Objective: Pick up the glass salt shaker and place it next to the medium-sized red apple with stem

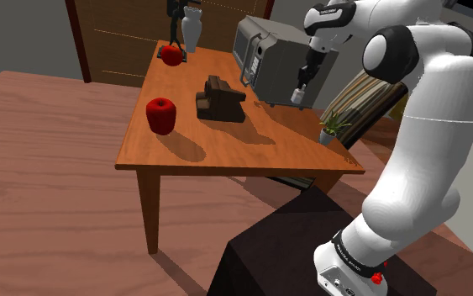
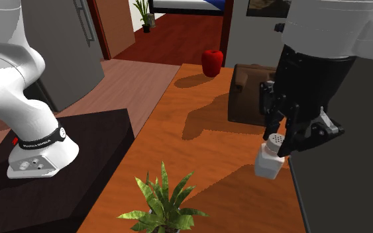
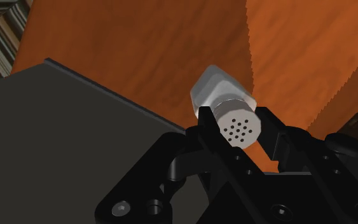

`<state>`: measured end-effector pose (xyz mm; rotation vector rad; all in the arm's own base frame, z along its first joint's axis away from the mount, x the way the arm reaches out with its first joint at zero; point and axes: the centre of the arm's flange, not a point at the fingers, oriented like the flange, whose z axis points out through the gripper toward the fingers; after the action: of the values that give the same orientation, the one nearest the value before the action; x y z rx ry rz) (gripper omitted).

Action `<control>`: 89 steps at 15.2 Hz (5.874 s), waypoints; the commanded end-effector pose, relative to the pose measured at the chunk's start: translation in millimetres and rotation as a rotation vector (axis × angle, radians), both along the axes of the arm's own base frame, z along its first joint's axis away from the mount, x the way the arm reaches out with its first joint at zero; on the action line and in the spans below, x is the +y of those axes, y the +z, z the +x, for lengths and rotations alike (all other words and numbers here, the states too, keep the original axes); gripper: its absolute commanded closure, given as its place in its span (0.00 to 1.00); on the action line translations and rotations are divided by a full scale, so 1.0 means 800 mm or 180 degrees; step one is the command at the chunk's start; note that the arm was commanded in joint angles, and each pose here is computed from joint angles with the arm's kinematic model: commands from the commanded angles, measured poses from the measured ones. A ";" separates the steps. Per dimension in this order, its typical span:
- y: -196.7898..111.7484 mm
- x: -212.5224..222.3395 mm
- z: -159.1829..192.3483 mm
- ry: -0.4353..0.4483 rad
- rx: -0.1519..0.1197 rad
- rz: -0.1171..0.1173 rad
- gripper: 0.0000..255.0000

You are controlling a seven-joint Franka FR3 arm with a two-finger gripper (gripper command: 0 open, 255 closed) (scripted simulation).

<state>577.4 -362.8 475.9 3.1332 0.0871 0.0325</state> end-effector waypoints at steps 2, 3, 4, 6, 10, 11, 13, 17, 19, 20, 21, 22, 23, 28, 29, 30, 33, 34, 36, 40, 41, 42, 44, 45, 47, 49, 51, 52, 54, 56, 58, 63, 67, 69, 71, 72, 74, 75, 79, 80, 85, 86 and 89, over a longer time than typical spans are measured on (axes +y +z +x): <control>0.020 0.000 0.000 0.0000 0.0001 0.0001 1.00; 0.027 0.000 0.000 0.0000 0.0001 0.0001 1.00; 0.034 0.000 0.000 0.0000 0.0001 0.0001 1.00; 0.047 0.000 0.000 0.0000 0.0001 0.0001 1.00; 0.073 0.000 0.000 0.0000 0.0001 0.0001 1.00; 0.080 0.000 0.000 0.0000 0.0001 0.0001 1.00; 0.093 0.000 0.000 0.0000 0.0001 0.0001 1.00; 0.119 0.000 0.000 0.0000 0.0001 0.0001 1.00; 0.124 0.017 -0.001 0.0000 0.0001 0.0001 1.00; 0.124 0.033 -0.003 0.0000 0.0001 0.0001 1.00; 0.124 0.050 -0.004 0.0000 0.0001 0.0001 1.00; 0.124 0.066 -0.006 0.0000 0.0001 0.0001 1.00; 0.124 0.083 -0.007 0.0000 0.0001 0.0001 1.00; 0.124 0.165 -0.015 0.0000 0.0001 0.0001 1.00; 0.124 0.181 -0.016 0.0000 0.0001 0.0001 1.00; 0.124 0.198 -0.018 0.0000 0.0001 0.0001 1.00; 0.124 0.247 -0.022 0.0000 0.0001 0.0001 1.00; 0.124 0.263 -0.024 0.0000 0.0001 0.0001 1.00; 0.124 0.296 -0.027 0.0000 0.0001 0.0001 1.00; 0.124 0.362 -0.033 0.0000 0.0001 0.0001 1.00; 0.124 0.378 -0.034 0.0000 0.0001 0.0001 1.00; 0.124 0.395 -0.036 0.0000 0.0001 0.0001 1.00; 0.124 0.428 -0.039 0.0000 0.0001 0.0001 1.00; 0.124 0.444 -0.040 0.0000 0.0001 0.0001 1.00; 0.124 0.477 -0.043 0.0000 0.0001 0.0001 1.00; 0.124 0.510 -0.046 0.0000 0.0001 0.0001 1.00; 0.124 0.543 -0.049 0.0000 0.0001 0.0001 1.00; 0.124 0.559 -0.051 0.0000 0.0001 0.0001 1.00; 0.124 0.592 -0.054 0.0000 0.0001 0.0001 1.00; 0.124 0.625 -0.057 0.0000 0.0001 0.0001 1.00; 0.124 0.658 -0.060 0.0000 0.0001 0.0001 1.00; 0.124 0.740 -0.067 0.0000 0.0001 0.0001 1.00; 0.124 0.803 -0.073 0.0000 0.0001 0.0001 1.00; 0.111 0.803 -0.073 0.0000 0.0001 0.0001 1.00; 0.098 0.803 -0.073 0.0000 0.0001 0.0001 1.00; 0.091 0.803 -0.073 0.0000 0.0001 0.0001 1.00; 0.078 0.803 -0.073 0.0000 0.0001 0.0001 1.00; 0.072 0.803 -0.073 0.0000 0.0001 0.0001 1.00; 0.045 0.803 -0.073 0.0000 0.0001 0.0001 1.00; 0.039 0.803 -0.073 0.0000 0.0001 0.0001 1.00; 0.006 0.803 -0.073 0.0000 0.0001 0.0001 1.00; -0.001 0.803 -0.073 0.0000 0.0001 0.0001 1.00; -0.021 0.803 -0.073 0.0000 0.0001 0.0001 1.00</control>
<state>519.1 278.8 465.4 3.1331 0.0871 0.0312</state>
